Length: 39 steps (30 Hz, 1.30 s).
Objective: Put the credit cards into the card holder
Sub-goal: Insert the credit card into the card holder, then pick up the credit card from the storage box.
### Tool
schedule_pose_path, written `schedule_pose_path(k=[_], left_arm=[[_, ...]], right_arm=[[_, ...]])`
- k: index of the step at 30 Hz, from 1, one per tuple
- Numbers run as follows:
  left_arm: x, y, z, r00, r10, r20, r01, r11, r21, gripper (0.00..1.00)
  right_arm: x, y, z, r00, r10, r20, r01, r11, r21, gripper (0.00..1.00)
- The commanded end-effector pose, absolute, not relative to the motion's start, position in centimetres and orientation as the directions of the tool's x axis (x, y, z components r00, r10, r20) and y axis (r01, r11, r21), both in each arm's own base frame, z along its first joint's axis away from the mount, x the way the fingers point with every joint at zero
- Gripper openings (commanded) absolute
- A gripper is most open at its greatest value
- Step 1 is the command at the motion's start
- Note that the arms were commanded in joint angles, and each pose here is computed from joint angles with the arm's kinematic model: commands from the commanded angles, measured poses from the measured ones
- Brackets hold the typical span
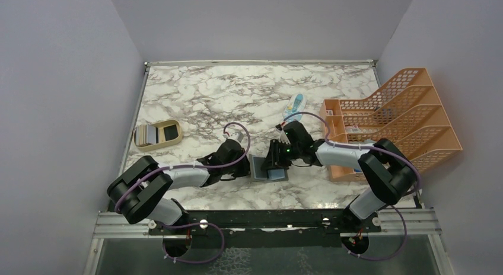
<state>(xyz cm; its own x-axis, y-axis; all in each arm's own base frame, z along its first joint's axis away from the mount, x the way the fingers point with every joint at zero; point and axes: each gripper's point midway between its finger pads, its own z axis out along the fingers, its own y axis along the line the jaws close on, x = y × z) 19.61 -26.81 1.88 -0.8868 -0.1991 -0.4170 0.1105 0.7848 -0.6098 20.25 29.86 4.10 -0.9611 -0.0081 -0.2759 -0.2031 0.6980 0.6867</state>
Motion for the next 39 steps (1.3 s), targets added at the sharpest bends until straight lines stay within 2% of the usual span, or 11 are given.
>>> schedule_pose_path(k=[1,5,9,15,18,23,29,36,39], left_arm=[[19.3,-26.2,1.0,-0.898,-0.142,-0.417,0.123,0.828,-0.548,0.05],[20.0,-24.9,1.2,-0.886,-0.127,-0.446,0.117,0.869,-0.48,0.06],[20.8,-23.7,2.4,-0.865,-0.146,-0.481,0.1,0.887,-0.45,0.18],[22.5,-21.4,5.0,-0.818,-0.155,-0.554,0.083,0.921,-0.381,0.3],[24.0,-19.2,6.4,-0.799,-0.141,-0.584,0.064,0.947,-0.315,0.32],[27.3,-13.6,9.6,-0.738,-0.13,-0.662,-0.016,0.984,-0.175,0.39],[31.4,-4.2,12.6,-0.687,-0.132,-0.714,-0.196,0.981,0.008,0.46],[34.0,4.5,14.6,-0.674,-0.157,-0.722,-0.328,0.939,0.102,0.48],[34.4,7.4,14.5,-0.682,-0.168,-0.712,-0.363,0.923,0.131,0.52]], right_arm=[[21.1,29.7,3.6,-0.952,-0.032,-0.306,-0.226,0.746,0.626,0.33],[21.3,28.4,3.8,-0.944,-0.018,-0.33,-0.217,0.787,0.578,0.39],[21.6,27.6,4.6,-0.932,-0.018,-0.362,-0.226,0.809,0.543,0.45],[21.3,28.4,6.5,-0.915,-0.04,-0.4,-0.289,0.757,0.586,0.44],[21.0,28.8,7.7,-0.904,-0.059,-0.424,-0.331,0.724,0.605,0.44],[20.8,28.9,9.9,-0.873,-0.066,-0.483,-0.394,0.68,0.618,0.44],[19.7,29.0,11.0,-0.864,-0.081,-0.496,-0.429,0.633,0.644,0.44],[19.2,29.1,12.0,-0.846,-0.089,-0.525,-0.467,0.599,0.651,0.44],[19.0,29.3,12.4,-0.844,-0.097,-0.527,-0.479,0.578,0.66,0.44]])
